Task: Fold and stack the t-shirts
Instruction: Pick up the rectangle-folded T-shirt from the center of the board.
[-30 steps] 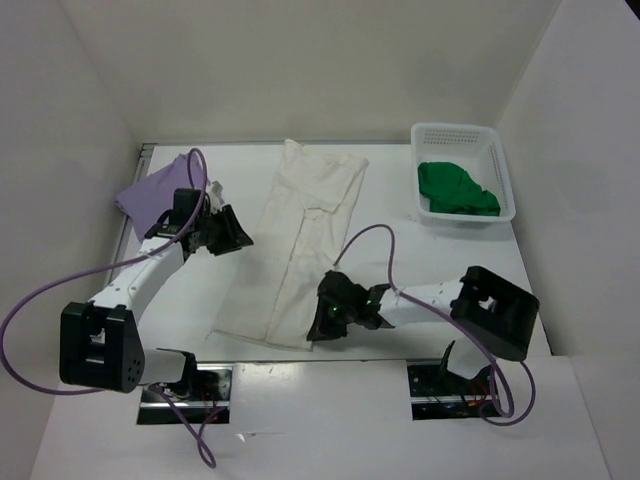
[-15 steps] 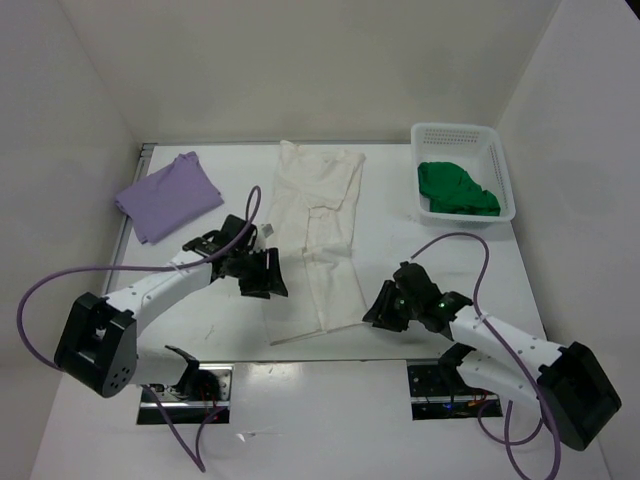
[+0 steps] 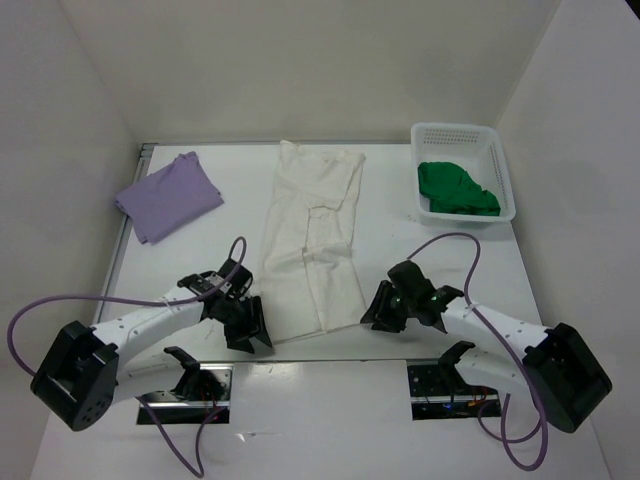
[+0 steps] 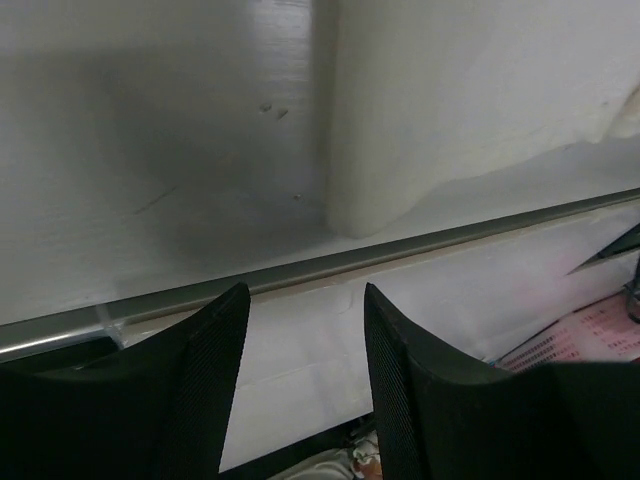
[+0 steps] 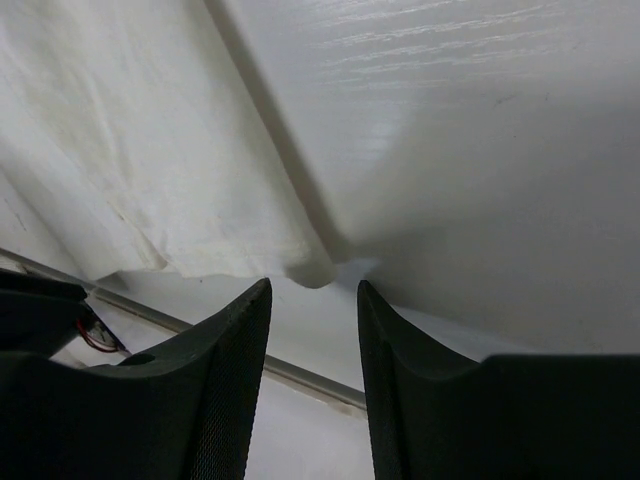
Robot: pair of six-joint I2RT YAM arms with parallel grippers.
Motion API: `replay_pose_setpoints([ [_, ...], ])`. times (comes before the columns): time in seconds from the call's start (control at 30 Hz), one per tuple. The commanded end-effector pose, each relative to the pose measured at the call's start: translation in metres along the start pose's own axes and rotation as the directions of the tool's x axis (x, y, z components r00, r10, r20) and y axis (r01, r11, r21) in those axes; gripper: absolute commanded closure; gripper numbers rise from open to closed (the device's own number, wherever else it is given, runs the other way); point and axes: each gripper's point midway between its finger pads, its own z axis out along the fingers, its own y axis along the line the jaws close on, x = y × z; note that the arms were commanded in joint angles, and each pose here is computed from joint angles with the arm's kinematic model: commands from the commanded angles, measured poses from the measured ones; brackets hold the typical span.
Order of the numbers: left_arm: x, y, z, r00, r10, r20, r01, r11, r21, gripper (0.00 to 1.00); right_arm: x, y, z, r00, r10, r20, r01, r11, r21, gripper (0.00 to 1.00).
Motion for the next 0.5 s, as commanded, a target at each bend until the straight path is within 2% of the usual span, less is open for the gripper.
replay_pose_setpoints([
  [0.0, -0.011, -0.019, -0.012, 0.997, -0.043, 0.068, 0.040, 0.998, 0.051, 0.43, -0.014, 0.023, -0.003, 0.998, -0.027, 0.048, 0.030, 0.997, -0.065, 0.54],
  [0.27, 0.001, -0.010, 0.009, 0.989, -0.135, 0.053, 0.128, 0.984, 0.127, 0.43, -0.018, 0.020, 0.010, 0.998, -0.034, 0.048, 0.037, 0.998, -0.046, 0.56],
  [0.33, 0.000, -0.016, 0.007, 0.983, -0.167, 0.073, 0.151, 0.969, 0.195, 0.43, -0.020, 0.023, 0.010, 0.998, -0.044, 0.049, 0.046, 0.998, -0.047, 0.59],
  [0.37, 0.007, -0.010, 0.010, 0.980, -0.190, 0.055, 0.175, 0.965, 0.197, 0.43, -0.021, 0.022, 0.011, 0.997, -0.053, 0.057, 0.055, 0.998, -0.042, 0.59],
  [0.47, 0.004, -0.017, 0.003, 0.968, -0.232, 0.091, 0.199, 0.939, 0.281, 0.43, -0.023, 0.023, 0.011, 0.996, -0.062, 0.057, 0.064, 0.997, -0.040, 0.59],
])
